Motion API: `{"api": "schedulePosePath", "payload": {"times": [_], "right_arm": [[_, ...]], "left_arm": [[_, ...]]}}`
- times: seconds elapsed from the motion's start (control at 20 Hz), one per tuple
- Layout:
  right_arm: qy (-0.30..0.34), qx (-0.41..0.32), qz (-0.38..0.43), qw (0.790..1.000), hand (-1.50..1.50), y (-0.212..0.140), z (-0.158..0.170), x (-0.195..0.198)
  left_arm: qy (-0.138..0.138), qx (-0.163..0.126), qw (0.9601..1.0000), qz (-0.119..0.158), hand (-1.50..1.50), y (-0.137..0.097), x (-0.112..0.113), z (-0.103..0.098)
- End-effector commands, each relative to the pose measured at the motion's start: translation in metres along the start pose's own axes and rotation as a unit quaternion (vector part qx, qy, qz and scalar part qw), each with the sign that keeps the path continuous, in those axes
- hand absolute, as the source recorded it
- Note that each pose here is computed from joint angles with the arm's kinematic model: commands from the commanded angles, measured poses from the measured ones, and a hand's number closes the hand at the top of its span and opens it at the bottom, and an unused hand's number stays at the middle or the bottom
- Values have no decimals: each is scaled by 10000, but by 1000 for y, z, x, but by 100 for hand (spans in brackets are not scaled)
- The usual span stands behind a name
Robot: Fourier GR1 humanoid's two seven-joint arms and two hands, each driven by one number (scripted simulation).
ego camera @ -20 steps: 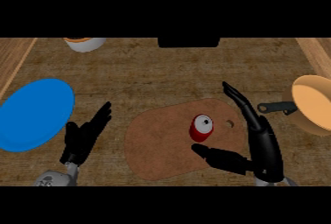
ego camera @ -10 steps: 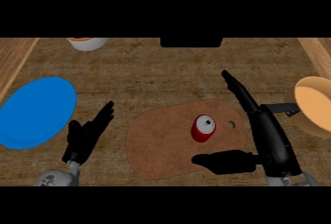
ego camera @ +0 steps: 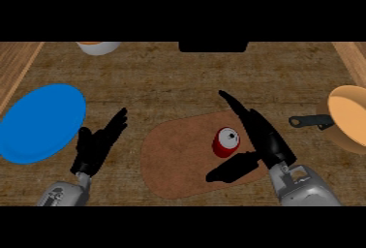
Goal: Pick the can from the cutting board and place it in the pot
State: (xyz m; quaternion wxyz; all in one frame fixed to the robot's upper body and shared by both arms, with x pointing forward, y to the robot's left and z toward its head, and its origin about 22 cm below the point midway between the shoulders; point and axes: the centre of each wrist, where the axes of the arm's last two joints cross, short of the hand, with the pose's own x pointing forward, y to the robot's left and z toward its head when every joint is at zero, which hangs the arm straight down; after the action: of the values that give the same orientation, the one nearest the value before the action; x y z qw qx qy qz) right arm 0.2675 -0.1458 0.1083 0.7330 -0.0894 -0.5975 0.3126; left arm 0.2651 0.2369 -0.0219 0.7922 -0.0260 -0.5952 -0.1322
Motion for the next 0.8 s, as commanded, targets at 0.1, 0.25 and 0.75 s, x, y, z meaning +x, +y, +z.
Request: {"api": "schedulePosePath", "payload": {"times": [0.1, 0.25, 0.75], "right_arm": [[316, 275, 262, 9988, -150, 14, -12, -47], [212, 96, 339, 9992, -150, 10, -20, -70], [-269, 181, -485, 9983, -150, -8, -17, -102]], "left_arm": [[-31, -23, 10000, -2, 0, -2, -3, 4], [-14, 114, 9999, 43, 0, 11, -12, 7], [17, 6, 10000, 33, 0, 22, -11, 6]]}}
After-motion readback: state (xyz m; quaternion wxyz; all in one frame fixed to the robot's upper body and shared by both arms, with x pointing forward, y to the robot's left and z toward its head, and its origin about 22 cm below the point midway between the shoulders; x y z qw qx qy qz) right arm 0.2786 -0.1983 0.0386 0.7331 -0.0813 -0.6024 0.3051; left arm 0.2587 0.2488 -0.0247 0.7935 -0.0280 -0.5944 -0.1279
